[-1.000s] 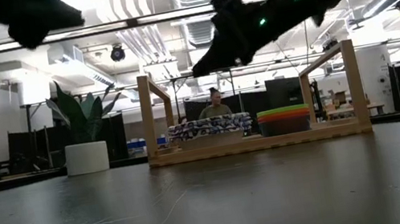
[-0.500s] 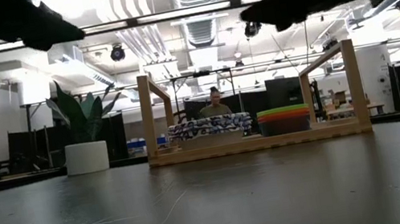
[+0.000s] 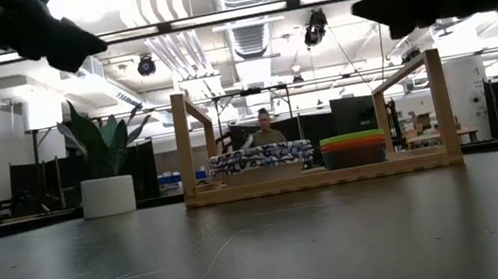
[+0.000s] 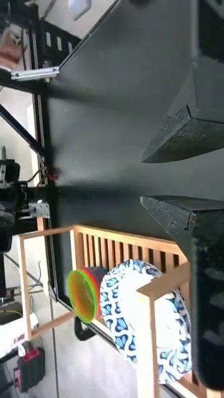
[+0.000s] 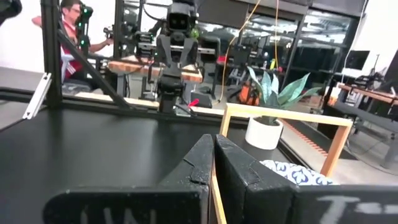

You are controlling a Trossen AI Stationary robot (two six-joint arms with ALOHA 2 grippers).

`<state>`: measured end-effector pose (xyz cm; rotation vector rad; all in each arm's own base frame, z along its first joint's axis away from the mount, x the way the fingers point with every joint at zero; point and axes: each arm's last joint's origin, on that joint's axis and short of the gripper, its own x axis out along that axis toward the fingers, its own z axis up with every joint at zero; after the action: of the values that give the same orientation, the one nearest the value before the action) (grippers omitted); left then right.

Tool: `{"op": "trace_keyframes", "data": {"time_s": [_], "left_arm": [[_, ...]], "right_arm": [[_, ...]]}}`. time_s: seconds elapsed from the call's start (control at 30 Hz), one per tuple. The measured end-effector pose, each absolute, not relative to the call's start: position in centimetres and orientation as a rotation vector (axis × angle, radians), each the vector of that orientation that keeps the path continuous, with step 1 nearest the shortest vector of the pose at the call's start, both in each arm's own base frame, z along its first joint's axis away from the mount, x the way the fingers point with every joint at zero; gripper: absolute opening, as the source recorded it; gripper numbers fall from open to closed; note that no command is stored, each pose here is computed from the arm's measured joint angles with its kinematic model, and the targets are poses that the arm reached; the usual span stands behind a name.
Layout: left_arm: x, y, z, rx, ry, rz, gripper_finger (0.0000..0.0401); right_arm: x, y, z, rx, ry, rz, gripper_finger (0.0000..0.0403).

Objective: Place and stack bowls onto a shelf
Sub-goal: Return to Home Position

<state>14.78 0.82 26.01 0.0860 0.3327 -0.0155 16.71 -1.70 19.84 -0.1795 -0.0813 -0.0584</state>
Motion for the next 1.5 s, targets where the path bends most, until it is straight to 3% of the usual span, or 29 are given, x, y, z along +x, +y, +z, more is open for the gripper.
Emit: {"op": "trace_keyframes", "data": {"time_s": [0.4,0.83,1.5], "left_arm": [[12.9,2.1,23.1,0.053,0.179,-0.008,0.0076],[11.6,1.9,19.3,-0.017,0.157,0.003,0.0076],[11.0,1.7,19.6,-0.022,0.098,0.006,0.0076]], "right_arm": [[13.5,-1.3,18.3,-0.131,-0.174,-0.061,0.0009],[11.8,-1.2,19.0,-0.141,-0.213,-0.072,0.0009],[9.3,-0.9,19.3,-0.173,-0.198,-0.085,0.0009]]}}
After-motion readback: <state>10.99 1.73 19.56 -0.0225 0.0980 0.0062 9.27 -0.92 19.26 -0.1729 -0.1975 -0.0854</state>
